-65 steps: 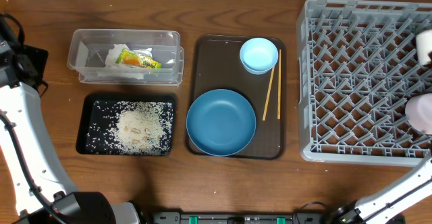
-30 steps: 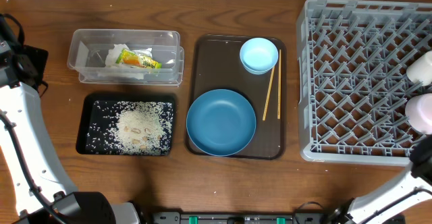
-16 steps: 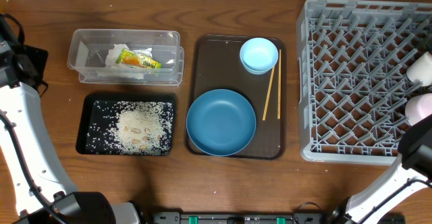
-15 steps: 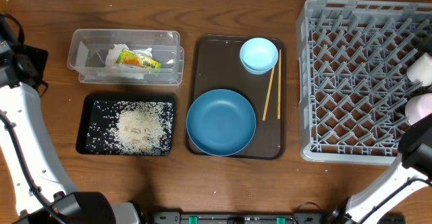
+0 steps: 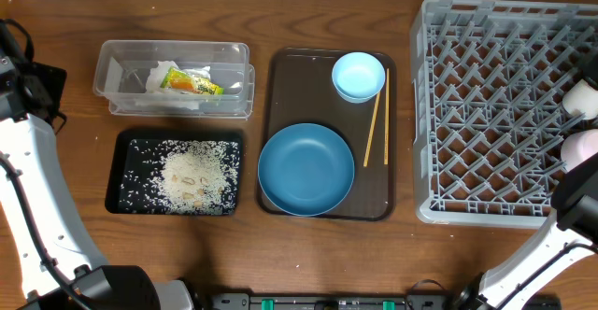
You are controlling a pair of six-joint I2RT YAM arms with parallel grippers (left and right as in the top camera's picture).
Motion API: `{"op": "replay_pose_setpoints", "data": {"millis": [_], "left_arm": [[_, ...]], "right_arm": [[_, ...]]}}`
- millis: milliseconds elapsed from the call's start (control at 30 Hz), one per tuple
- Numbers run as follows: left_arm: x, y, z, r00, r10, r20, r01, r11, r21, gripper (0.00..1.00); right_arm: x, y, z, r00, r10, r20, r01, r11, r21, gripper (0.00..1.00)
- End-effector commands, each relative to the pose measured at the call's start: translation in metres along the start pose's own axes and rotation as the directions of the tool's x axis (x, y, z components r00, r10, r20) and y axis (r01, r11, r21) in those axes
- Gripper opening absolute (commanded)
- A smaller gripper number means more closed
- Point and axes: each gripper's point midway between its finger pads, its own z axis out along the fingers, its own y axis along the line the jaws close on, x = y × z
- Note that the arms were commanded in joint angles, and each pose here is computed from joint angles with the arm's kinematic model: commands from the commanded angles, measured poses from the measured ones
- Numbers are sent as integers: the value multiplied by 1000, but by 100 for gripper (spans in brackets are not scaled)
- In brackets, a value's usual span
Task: Sort waste into correct bins and load items into the dishwasher rack
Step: 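Place the white cup upside down in the rack's right edge, then reach the right gripper back and grasp the light-blue bowl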
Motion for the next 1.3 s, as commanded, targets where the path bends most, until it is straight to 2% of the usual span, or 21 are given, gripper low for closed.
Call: {"op": "replay_pose_setpoints", "data": {"millis": [0,200,533,667,867,933,1033,1067,1167,1267], "left_arm": [[-2,1,0,1000,4,3,-4,1000,-7,92],[-2,1,0,1000,4,3,-4,1000,-7,92],[-2,1,0,1000,4,3,-4,1000,-7,92],[-2,1,0,1000,4,3,-4,1000,-7,92],[-2,1,0,1000,4,3,-4,1000,-7,92],[-2,1,0,1000,4,3,-4,1000,-7,92],[-2,1,0,1000,4,3,-4,1000,-7,92],[-2,1,0,1000,4,3,-4,1000,-7,92],[-2,1,0,1000,4,3,-4,1000,-7,92],[-2,1,0,1000,4,3,-4,1000,-7,92]], "right_arm": [[-15,-4,-19,998,27,62,-26,1000,-14,3],[-28,-11,-11,993,41,108,-41,999,1,7],[0,-27,5,999,41,-2,-40,997,73,1],[-6,-15,-19,999,44,24,-44,999,-6,1],[-27,9,-79,988,52,142,-28,986,-163,2],[-30,30,-98,985,46,167,2,961,-276,3],[-23,84,-128,987,-2,163,88,848,-522,5],[-17,101,-136,987,-31,156,118,797,-592,8],[9,152,-158,976,-150,161,220,649,-728,28],[43,202,-169,921,-307,239,377,553,-743,61]]}}
